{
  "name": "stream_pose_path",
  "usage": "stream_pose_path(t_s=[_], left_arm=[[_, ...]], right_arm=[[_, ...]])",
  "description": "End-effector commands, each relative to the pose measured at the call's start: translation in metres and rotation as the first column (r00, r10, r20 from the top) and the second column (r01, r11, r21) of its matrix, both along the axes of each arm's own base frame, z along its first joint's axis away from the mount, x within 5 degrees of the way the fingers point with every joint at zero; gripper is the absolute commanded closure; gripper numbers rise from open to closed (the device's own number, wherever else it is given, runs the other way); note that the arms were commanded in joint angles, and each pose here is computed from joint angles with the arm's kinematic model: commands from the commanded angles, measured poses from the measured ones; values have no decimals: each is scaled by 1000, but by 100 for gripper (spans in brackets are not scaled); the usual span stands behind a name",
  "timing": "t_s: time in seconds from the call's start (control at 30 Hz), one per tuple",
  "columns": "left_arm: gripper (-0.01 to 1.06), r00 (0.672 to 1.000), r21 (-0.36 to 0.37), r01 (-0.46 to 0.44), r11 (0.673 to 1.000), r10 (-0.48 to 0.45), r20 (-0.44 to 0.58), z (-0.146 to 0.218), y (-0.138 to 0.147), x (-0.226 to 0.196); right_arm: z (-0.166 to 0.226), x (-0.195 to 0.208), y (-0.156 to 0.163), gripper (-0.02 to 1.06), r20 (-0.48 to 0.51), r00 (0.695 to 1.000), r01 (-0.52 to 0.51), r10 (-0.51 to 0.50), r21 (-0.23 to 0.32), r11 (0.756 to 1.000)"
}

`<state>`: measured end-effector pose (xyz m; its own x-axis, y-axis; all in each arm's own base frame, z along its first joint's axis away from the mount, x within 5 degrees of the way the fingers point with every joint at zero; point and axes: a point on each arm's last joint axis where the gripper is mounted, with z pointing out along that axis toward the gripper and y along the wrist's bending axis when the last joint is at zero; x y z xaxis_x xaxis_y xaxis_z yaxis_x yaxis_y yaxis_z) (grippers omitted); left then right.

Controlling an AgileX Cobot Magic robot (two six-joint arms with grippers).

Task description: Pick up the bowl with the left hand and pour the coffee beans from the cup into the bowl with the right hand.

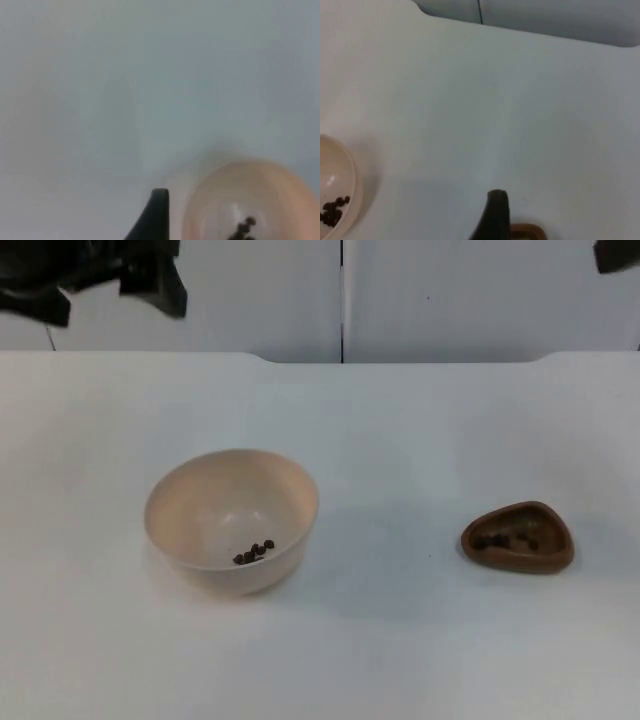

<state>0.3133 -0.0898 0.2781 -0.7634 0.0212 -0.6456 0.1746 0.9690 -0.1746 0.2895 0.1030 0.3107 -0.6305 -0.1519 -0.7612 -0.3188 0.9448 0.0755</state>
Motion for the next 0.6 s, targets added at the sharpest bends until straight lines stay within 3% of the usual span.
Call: stream_pose_path(t_s=[0.0, 0.1, 0.27, 0.57], left_arm=[[18, 996, -20, 1, 1000, 0, 86, 27, 4, -13], [18, 981, -48, 5, 999, 4, 194, 61, 10, -35], [18, 960, -70, 12, 997, 8, 280, 89, 16, -59], [18, 956, -16, 70, 997, -62, 288, 108, 23, -94]], right_arm=[[13, -14, -2, 34, 17, 1000, -19, 19, -2, 1000], [30, -29, -7, 34, 53, 998, -22, 21, 13, 1000], [48, -47, -13, 34, 93, 995, -26, 23, 31, 999], [73, -80, -23, 34, 137, 990, -37, 29, 50, 998]])
